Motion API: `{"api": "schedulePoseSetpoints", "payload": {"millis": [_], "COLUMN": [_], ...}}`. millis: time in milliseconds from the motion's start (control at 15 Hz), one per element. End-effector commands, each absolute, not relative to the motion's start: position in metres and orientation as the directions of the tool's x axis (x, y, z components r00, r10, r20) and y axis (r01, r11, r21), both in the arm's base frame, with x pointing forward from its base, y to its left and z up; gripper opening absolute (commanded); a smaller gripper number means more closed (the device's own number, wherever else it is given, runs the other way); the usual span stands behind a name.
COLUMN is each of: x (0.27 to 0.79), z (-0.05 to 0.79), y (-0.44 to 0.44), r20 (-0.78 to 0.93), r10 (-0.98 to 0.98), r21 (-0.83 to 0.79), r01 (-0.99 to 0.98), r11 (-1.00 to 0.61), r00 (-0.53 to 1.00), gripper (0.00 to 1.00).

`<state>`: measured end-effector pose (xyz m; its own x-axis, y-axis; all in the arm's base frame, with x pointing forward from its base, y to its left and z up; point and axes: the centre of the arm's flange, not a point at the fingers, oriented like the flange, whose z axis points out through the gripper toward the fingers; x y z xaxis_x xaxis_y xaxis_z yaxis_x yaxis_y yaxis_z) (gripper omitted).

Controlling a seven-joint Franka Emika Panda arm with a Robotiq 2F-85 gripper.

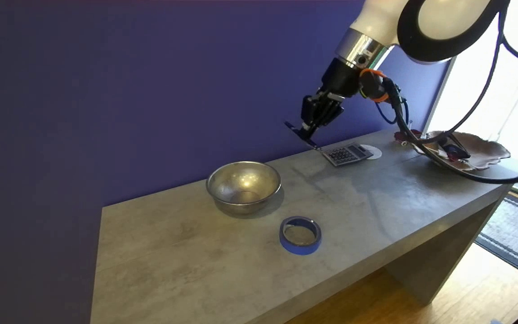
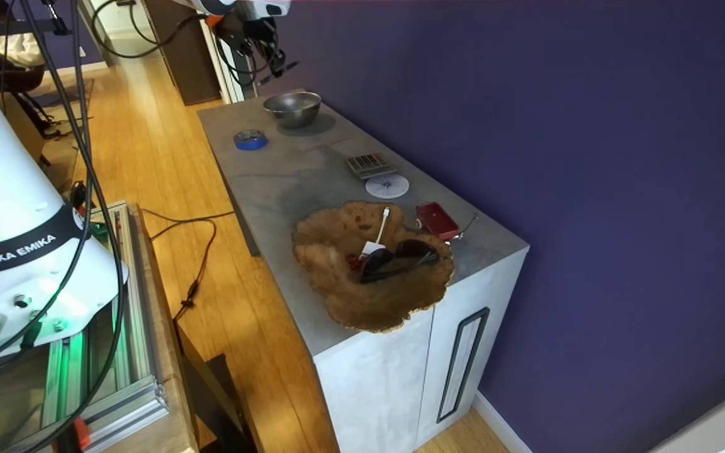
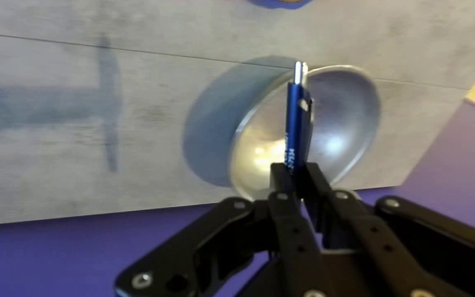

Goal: Put the black pen in the silver bowl

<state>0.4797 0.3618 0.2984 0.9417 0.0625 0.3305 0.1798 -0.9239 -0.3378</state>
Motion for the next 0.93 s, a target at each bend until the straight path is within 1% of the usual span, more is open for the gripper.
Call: {"api": "schedulePoseSetpoints", "payload": {"millis": [0, 200, 400, 600, 667, 867], "x": [0.469, 0.474, 0.508, 0.536, 0.542, 0.546], "z": [0.290, 0.262, 0.226, 0.200, 0.194, 0.183], "y": [0.457, 0.498, 0.502, 0.499, 0.501, 0.500], "r20": [0.371, 0.423, 0.479, 0.497, 0.486, 0.458], "r10": [0.202, 0.219, 0.183, 0.144, 0.142, 0.153], "r21": [-0.396, -0.334, -0.242, -0.185, -0.168, -0.129], "r01": [0.351, 0.376, 0.330, 0.267, 0.251, 0.236], "r11": [-0.848, -0.864, -0.913, -0.946, -0.953, -0.963], "r00": [0.906, 0.879, 0.858, 0.856, 0.862, 0.876], "gripper": [0.03, 0.03, 0.03, 0.03, 0.34, 0.52]}}
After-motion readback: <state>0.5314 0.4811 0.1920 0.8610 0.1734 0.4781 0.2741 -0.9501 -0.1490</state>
